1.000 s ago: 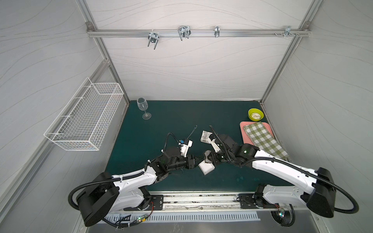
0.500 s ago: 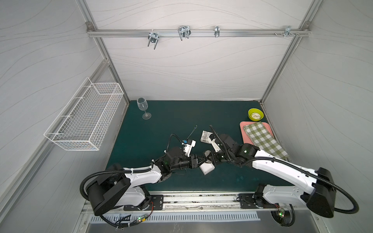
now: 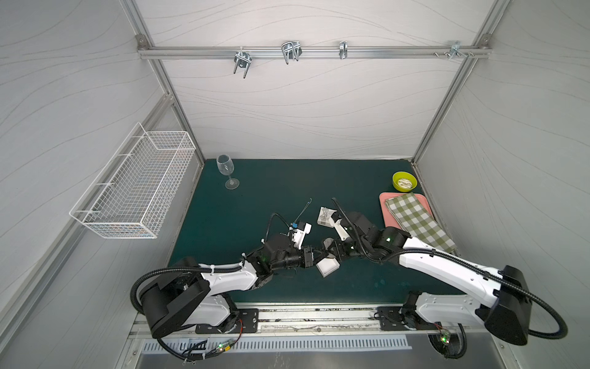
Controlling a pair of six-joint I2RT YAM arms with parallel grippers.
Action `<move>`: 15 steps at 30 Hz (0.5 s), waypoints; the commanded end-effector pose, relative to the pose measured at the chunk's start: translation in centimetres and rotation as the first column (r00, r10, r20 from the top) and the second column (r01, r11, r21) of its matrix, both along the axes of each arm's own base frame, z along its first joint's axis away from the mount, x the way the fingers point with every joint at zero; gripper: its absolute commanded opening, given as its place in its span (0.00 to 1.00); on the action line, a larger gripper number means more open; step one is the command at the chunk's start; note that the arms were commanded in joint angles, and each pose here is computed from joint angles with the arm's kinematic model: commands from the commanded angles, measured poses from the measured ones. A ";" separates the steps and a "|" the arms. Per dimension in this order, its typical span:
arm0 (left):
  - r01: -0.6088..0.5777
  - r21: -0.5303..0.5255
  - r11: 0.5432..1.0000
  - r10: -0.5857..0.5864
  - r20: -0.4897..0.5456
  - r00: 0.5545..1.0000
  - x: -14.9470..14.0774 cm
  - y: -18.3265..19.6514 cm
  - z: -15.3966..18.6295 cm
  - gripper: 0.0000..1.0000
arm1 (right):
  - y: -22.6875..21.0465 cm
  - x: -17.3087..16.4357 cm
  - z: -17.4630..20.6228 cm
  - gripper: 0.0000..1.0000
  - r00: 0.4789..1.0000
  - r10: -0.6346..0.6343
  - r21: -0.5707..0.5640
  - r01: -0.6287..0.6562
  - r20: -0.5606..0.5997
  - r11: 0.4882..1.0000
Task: Take the necklace out of the lift-off lid jewelry box
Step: Take out the inner lining from the jewelry box.
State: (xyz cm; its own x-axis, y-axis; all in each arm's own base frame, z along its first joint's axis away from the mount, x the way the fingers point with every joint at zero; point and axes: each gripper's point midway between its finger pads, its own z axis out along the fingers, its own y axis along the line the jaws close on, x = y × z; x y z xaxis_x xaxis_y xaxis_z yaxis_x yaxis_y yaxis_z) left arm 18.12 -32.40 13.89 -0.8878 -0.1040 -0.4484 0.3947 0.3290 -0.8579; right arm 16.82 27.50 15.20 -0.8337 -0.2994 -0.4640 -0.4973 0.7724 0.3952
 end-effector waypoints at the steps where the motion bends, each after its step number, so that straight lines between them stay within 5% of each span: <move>1: 0.010 -0.049 0.999 -0.008 0.033 0.999 0.2 -0.6 1.4 0.21 | -0.1 0.0 0.9 0.17 1.000 -0.018 0.032 0.018 0.003 0.999; 11: 0.003 -0.044 0.999 0.000 0.062 0.998 0.1 -0.2 1.8 0.00 | -0.2 0.0 1.7 0.26 1.000 -0.022 0.056 0.021 0.008 0.998; 15: -0.002 0.003 1.000 0.002 0.124 0.992 0.3 0.2 2.5 0.00 | -0.2 -0.2 2.7 0.33 1.000 -0.016 0.096 0.014 0.021 0.995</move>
State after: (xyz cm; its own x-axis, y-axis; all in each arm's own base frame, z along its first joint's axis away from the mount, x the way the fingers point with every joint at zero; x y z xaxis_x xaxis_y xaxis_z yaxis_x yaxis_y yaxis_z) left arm 18.09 -32.08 14.44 -0.8702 -0.1028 -0.4819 0.4252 0.3373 -0.8399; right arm 16.82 27.30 16.46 -0.8331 -0.2679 -0.4839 -0.4905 0.7621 0.4226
